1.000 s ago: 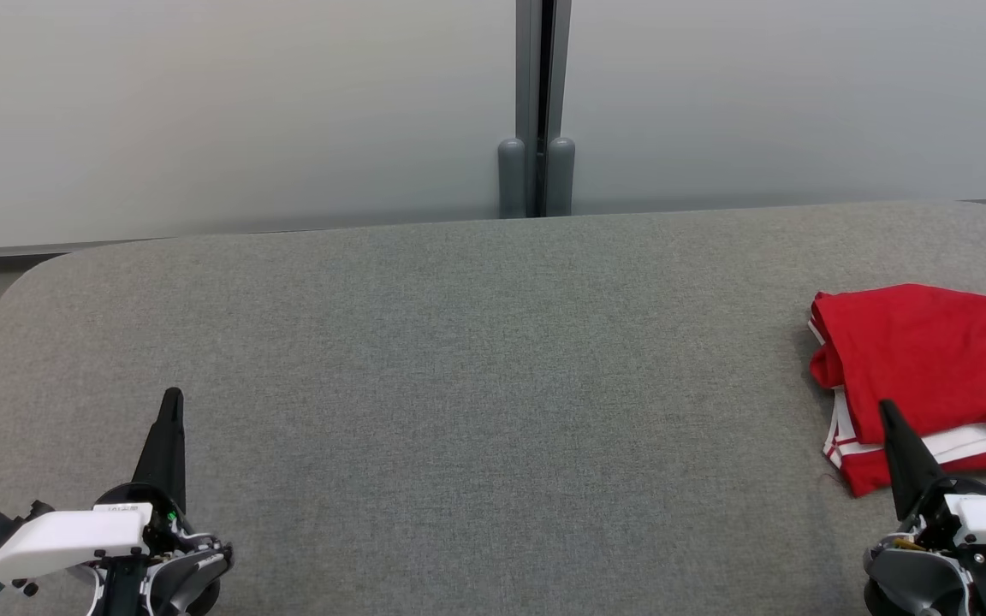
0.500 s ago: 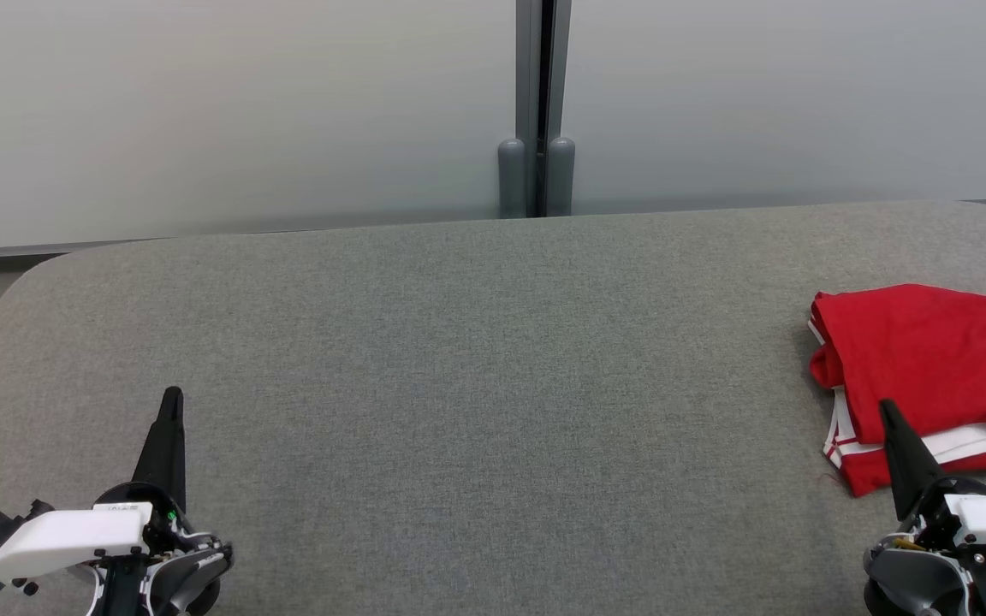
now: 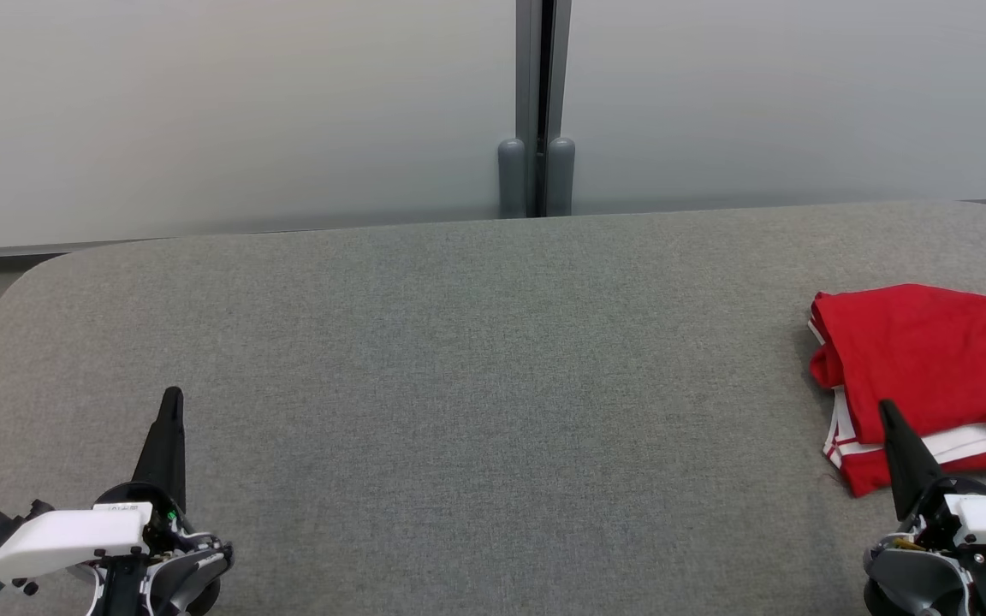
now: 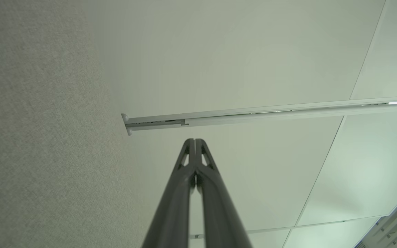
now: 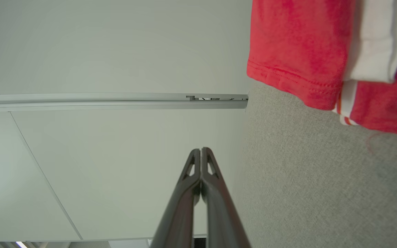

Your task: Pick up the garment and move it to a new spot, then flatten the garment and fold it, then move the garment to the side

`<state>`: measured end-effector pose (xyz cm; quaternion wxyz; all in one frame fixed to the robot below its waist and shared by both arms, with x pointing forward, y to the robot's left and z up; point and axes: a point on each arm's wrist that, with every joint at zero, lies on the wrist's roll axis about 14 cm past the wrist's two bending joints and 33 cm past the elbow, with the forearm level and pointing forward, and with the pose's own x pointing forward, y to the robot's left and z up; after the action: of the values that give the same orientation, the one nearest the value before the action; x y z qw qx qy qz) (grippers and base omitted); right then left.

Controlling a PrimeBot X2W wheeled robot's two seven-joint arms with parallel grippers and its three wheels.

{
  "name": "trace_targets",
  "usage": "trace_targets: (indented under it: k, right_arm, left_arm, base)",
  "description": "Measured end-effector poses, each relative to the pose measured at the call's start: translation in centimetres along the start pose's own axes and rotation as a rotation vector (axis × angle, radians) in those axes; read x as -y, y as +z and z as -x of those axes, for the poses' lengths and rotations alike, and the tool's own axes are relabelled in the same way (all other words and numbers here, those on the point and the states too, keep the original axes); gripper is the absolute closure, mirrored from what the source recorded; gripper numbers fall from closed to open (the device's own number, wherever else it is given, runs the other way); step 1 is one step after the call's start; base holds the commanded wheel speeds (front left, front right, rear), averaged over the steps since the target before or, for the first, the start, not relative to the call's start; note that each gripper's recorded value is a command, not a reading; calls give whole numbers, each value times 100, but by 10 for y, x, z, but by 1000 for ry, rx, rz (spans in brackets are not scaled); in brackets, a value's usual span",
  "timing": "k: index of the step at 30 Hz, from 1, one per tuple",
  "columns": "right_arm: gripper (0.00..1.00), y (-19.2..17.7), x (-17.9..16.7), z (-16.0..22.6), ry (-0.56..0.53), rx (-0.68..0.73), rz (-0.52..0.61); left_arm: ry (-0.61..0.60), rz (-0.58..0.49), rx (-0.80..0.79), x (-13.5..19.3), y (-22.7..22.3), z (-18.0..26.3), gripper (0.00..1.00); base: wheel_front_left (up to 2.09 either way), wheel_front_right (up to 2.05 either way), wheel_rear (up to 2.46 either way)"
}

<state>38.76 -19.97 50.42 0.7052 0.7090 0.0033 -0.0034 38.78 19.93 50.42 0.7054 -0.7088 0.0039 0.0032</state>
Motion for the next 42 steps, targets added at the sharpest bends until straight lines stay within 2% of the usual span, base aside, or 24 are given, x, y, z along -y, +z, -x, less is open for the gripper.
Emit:
trace_targets:
  k: [42]
  right_arm:
    - [100,0,0,0,0,1,-1]
  left_arm:
    - [0,0,0,0,0,0,100]
  base:
    - [0,0,0]
